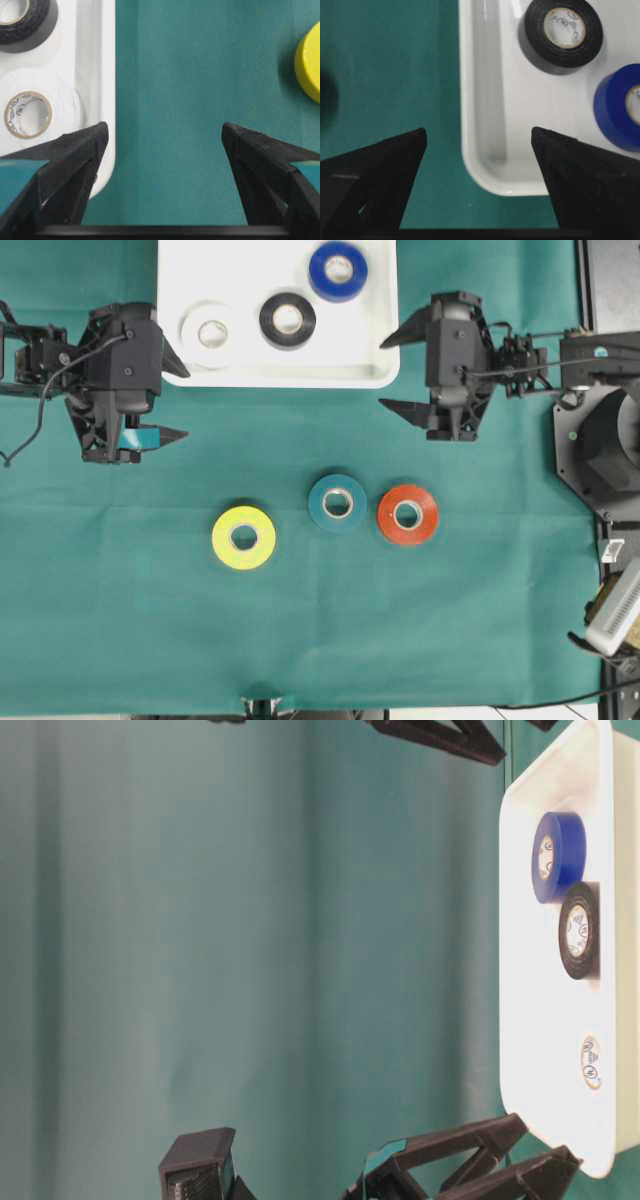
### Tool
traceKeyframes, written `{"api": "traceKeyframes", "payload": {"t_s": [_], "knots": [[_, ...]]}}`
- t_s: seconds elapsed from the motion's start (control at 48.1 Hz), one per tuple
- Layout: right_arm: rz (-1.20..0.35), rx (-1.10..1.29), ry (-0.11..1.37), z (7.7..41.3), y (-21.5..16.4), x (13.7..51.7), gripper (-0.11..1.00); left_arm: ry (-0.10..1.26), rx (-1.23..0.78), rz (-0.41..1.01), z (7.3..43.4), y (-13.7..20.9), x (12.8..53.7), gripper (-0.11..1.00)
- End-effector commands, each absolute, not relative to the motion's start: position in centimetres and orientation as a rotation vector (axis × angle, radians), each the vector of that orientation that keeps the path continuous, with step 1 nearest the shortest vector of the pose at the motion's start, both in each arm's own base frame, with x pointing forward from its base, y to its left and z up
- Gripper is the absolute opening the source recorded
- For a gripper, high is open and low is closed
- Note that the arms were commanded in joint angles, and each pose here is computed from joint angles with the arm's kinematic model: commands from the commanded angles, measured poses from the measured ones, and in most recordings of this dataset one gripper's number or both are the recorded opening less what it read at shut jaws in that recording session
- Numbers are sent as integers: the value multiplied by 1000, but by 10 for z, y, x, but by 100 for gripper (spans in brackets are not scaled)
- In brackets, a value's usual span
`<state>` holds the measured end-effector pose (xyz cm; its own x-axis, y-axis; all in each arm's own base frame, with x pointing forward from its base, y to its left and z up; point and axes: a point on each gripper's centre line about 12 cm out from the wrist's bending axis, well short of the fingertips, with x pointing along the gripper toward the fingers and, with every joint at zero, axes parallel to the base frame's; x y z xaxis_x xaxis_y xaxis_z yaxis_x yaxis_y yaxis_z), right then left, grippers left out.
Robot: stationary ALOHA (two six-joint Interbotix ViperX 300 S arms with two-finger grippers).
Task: Put the tape alternately from left to right into the white case.
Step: 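Move the left gripper toward the yellow tape roll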
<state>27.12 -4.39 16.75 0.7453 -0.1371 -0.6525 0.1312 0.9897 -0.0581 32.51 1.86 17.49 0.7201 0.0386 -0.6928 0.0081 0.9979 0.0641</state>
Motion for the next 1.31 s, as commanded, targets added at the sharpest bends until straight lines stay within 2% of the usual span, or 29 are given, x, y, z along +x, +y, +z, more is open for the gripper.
{"api": "traceKeyframes", "payload": {"t_s": [0.0, 0.333, 0.582, 1.289], "knots": [[-138, -2, 674, 176, -41, 272, 82, 724, 63, 20, 188, 19, 331, 98], [-132, 5, 668, 174, -40, 271, 82, 724, 63, 18, 188, 18, 332, 98], [-124, 8, 668, 171, -39, 275, 82, 735, 60, -22, 184, 2, 345, 98], [-123, 6, 672, 170, -40, 278, 82, 791, -284, 10, 164, -51, 382, 98]]}}
